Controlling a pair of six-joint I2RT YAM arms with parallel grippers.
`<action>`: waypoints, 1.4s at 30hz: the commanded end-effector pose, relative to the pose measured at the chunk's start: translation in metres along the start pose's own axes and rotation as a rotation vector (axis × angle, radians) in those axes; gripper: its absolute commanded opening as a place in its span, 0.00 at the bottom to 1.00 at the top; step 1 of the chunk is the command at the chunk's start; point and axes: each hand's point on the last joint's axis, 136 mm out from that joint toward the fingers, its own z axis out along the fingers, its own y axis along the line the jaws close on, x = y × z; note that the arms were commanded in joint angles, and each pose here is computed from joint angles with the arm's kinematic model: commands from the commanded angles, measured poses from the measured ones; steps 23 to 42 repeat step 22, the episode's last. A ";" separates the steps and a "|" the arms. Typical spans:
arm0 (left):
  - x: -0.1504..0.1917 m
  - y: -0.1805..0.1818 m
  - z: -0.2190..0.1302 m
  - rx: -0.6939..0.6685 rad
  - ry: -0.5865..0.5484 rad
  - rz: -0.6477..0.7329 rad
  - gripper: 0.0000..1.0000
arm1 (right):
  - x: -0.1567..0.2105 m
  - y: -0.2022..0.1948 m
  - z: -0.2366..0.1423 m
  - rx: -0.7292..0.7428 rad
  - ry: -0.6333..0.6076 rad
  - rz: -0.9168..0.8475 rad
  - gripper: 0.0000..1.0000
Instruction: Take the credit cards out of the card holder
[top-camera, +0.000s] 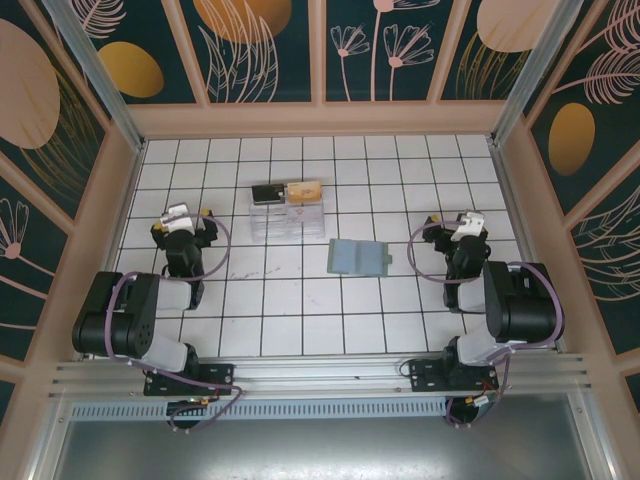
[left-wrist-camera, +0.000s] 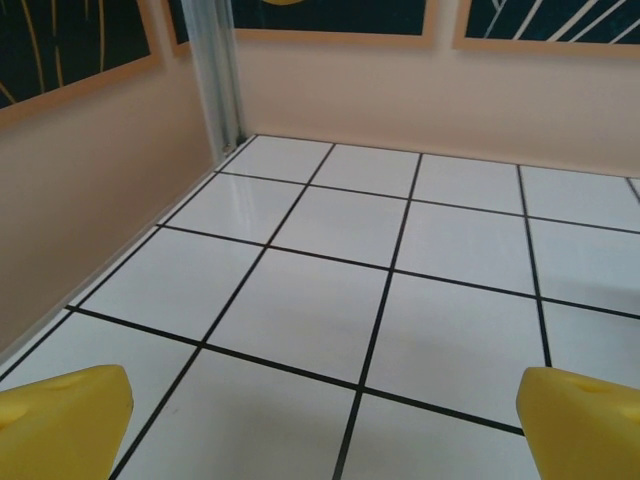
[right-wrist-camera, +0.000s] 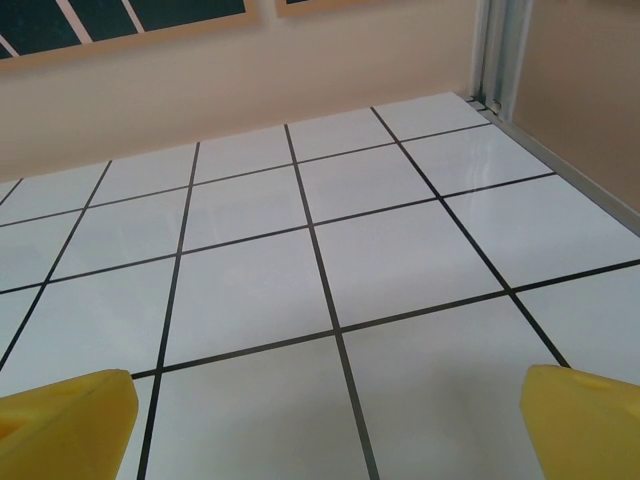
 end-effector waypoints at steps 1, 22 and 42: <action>-0.020 -0.004 -0.012 0.069 -0.141 -0.044 0.99 | -0.018 0.010 0.003 -0.039 -0.062 -0.015 0.99; -0.015 -0.005 -0.009 0.073 -0.104 -0.031 0.99 | -0.017 0.010 0.003 -0.040 -0.059 -0.015 0.99; -0.015 -0.005 -0.009 0.073 -0.104 -0.031 0.99 | -0.017 0.010 0.003 -0.040 -0.059 -0.015 0.99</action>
